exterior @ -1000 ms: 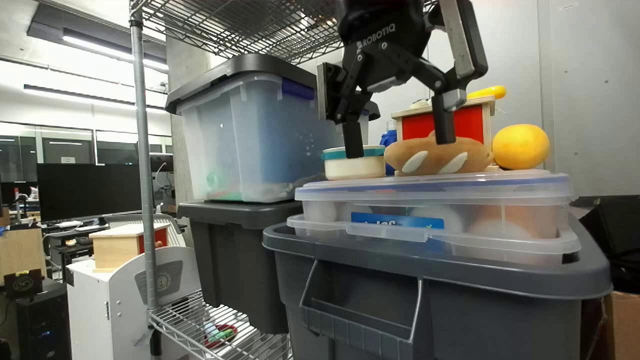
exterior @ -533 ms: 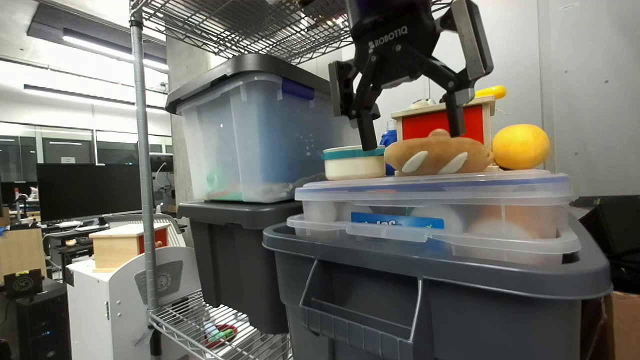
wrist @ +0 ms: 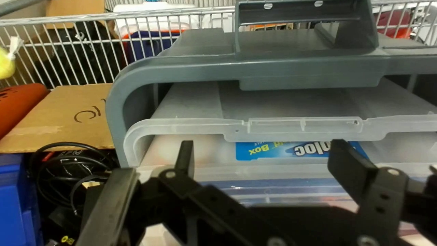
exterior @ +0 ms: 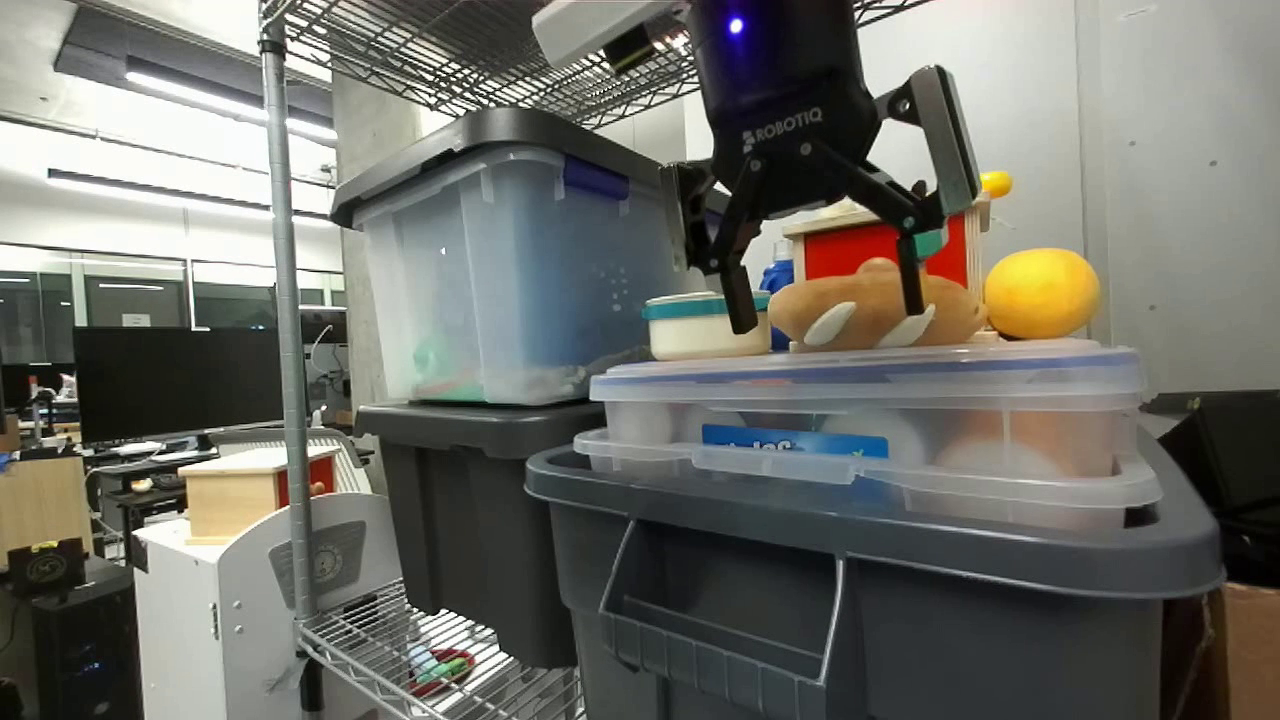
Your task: Pick up the bread plush toy and the yellow plush toy and put them on the left
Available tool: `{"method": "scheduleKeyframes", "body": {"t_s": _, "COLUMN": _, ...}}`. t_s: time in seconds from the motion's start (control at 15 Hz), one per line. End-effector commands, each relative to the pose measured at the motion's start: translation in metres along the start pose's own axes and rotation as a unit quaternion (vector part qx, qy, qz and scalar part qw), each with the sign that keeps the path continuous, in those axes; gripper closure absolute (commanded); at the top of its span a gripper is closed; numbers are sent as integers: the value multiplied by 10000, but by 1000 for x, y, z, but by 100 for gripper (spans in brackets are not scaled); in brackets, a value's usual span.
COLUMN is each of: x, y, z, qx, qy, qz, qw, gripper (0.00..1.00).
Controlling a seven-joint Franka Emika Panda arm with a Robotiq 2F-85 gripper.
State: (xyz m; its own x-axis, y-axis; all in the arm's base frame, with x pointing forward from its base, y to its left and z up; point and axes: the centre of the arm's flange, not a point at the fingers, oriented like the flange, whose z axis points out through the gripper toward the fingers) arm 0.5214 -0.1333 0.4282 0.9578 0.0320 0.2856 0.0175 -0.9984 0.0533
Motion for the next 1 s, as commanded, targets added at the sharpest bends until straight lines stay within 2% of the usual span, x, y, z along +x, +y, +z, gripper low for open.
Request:
{"method": "scheduleKeyframes", "body": {"t_s": 0.0, "x": -3, "y": -3, "z": -17, "qx": 117, "qy": 95, "qz": -68, "qw": 9999, "gripper": 0}}
{"method": "scheduleKeyframes", "body": {"t_s": 0.33, "x": -4, "y": -4, "z": -23, "qx": 5, "qy": 388, "qz": -92, "qw": 9992, "gripper": 0}}
{"method": "scheduleKeyframes", "body": {"t_s": 0.67, "x": 6, "y": -6, "z": -8, "qx": -192, "qy": 848, "qz": 14, "qw": 9962, "gripper": 0}}
{"method": "scheduleKeyframes", "body": {"t_s": 0.93, "x": 9, "y": -8, "z": 3, "qx": -253, "qy": 990, "qz": 25, "qw": 9948, "gripper": 0}}
